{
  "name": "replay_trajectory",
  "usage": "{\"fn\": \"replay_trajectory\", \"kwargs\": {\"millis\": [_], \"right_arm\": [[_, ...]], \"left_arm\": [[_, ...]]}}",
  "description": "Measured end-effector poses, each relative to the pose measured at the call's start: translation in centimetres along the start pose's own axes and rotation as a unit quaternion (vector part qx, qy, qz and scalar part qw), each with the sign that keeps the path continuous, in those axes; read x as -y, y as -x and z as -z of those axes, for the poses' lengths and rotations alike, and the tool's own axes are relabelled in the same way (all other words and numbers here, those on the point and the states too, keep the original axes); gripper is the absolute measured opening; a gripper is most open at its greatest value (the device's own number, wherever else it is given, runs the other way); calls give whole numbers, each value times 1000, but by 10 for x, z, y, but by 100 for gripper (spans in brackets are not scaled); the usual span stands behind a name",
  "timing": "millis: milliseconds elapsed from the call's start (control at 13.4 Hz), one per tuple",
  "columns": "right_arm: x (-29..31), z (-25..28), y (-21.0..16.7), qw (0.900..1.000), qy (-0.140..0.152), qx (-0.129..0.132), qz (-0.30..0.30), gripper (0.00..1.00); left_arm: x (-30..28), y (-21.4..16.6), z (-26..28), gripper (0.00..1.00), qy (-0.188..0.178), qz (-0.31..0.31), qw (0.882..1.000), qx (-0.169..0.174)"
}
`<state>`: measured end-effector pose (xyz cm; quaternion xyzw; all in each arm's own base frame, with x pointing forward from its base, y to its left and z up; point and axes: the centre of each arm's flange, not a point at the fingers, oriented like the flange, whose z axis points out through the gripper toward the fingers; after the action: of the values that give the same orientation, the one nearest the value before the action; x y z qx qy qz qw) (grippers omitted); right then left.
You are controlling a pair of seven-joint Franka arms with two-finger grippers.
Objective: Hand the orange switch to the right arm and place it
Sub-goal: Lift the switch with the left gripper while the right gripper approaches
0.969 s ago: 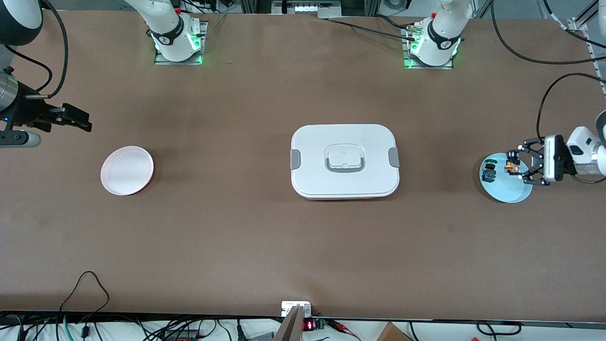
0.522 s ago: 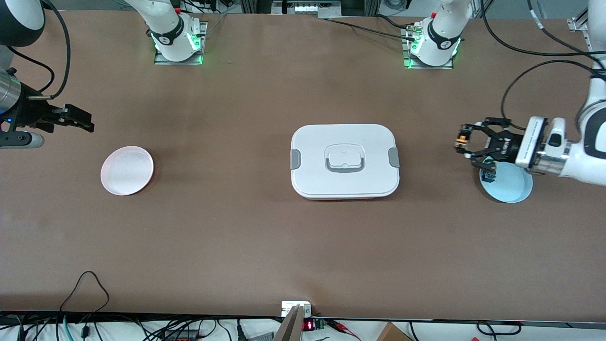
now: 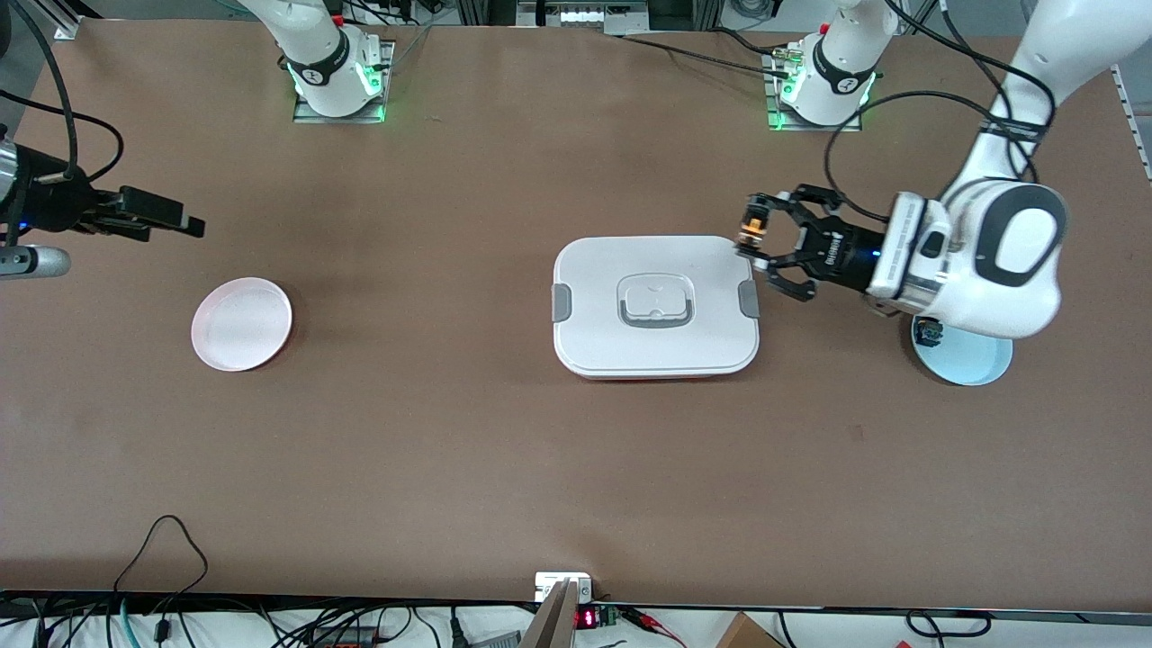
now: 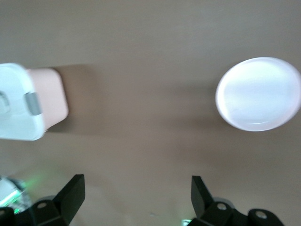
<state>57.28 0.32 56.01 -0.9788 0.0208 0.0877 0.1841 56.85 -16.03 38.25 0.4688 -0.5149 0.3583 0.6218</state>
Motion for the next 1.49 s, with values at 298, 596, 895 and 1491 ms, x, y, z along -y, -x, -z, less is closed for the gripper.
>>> {"fn": "replay_trajectory", "kwargs": {"millis": [298, 596, 895, 1491], "right_arm": [[65, -23, 6, 989, -135, 54, 40, 100], [92, -48, 3, 957, -257, 124, 50, 100], [96, -92, -23, 931, -323, 168, 36, 100], [155, -141, -37, 899, -409, 157, 16, 100]], "left_arm": [[-4, 5, -73, 72, -18, -1, 999, -49], [-23, -7, -103, 72, -52, -34, 998, -33], [-43, -25, -98, 72, -74, -58, 995, 13], [-50, -21, -93, 72, -86, -78, 993, 30]]}}
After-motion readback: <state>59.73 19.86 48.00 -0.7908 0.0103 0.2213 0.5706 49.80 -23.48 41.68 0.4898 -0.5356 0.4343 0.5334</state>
